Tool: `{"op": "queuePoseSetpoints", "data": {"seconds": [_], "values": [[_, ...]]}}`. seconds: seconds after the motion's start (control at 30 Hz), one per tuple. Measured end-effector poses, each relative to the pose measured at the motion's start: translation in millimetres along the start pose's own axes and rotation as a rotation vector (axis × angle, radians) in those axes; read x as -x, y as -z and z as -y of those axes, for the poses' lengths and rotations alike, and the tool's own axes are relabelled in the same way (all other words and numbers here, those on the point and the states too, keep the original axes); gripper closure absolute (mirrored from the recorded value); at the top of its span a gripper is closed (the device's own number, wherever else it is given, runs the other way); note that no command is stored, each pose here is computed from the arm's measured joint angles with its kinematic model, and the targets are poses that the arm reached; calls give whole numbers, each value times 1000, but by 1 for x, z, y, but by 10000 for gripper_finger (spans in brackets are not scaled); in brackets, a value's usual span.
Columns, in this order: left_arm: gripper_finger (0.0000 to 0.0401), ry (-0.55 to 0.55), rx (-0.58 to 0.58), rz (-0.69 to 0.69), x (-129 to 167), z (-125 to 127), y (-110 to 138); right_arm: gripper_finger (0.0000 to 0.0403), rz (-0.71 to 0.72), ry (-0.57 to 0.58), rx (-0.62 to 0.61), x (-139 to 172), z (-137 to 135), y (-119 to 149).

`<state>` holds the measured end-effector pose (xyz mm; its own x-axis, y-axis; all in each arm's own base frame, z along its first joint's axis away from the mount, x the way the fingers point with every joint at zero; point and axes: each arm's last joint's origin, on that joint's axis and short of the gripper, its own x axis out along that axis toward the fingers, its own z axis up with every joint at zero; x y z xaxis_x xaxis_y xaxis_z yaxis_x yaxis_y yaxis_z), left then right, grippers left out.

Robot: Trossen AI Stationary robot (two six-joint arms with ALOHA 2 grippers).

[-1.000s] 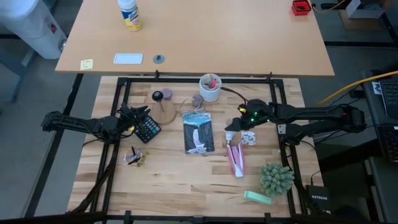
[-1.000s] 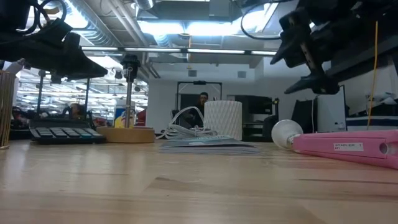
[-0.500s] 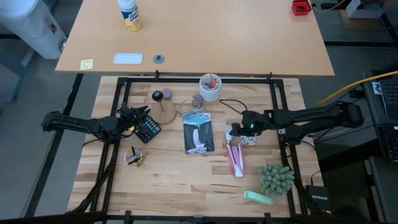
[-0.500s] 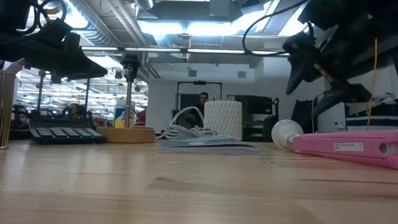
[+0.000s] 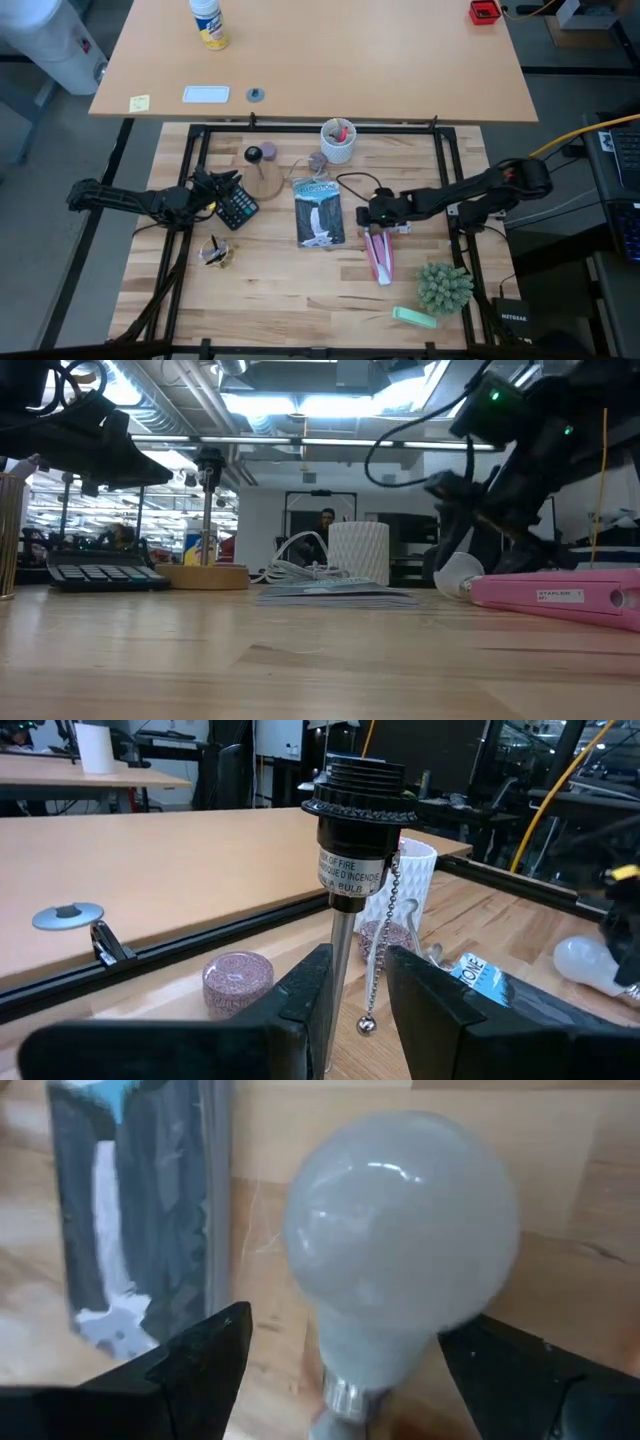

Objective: Screw lightbulb
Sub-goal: Insert the lightbulb into the lamp

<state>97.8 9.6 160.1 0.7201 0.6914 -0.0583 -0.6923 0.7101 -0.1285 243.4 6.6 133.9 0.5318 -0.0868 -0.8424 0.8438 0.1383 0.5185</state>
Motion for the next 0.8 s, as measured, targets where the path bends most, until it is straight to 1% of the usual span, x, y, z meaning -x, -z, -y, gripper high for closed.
{"op": "queuePoseSetpoints", "data": {"seconds": [0.17,0.4,0.5,0.63,0.7,0.8], "values": [[313,0,-3,0,0,0,0,82,51,30,5,-11,1,0],[313,0,-3,0,0,0,0,82,108,25,9,-12,1,-1],[313,0,-1,0,0,0,0,82,112,30,38,-12,1,-2],[313,0,-1,0,0,0,0,82,149,40,42,-12,2,-3],[313,0,-1,0,0,0,0,89,172,45,43,-12,2,-3],[313,0,-1,0,0,0,0,113,204,57,47,-12,3,-4]]}}
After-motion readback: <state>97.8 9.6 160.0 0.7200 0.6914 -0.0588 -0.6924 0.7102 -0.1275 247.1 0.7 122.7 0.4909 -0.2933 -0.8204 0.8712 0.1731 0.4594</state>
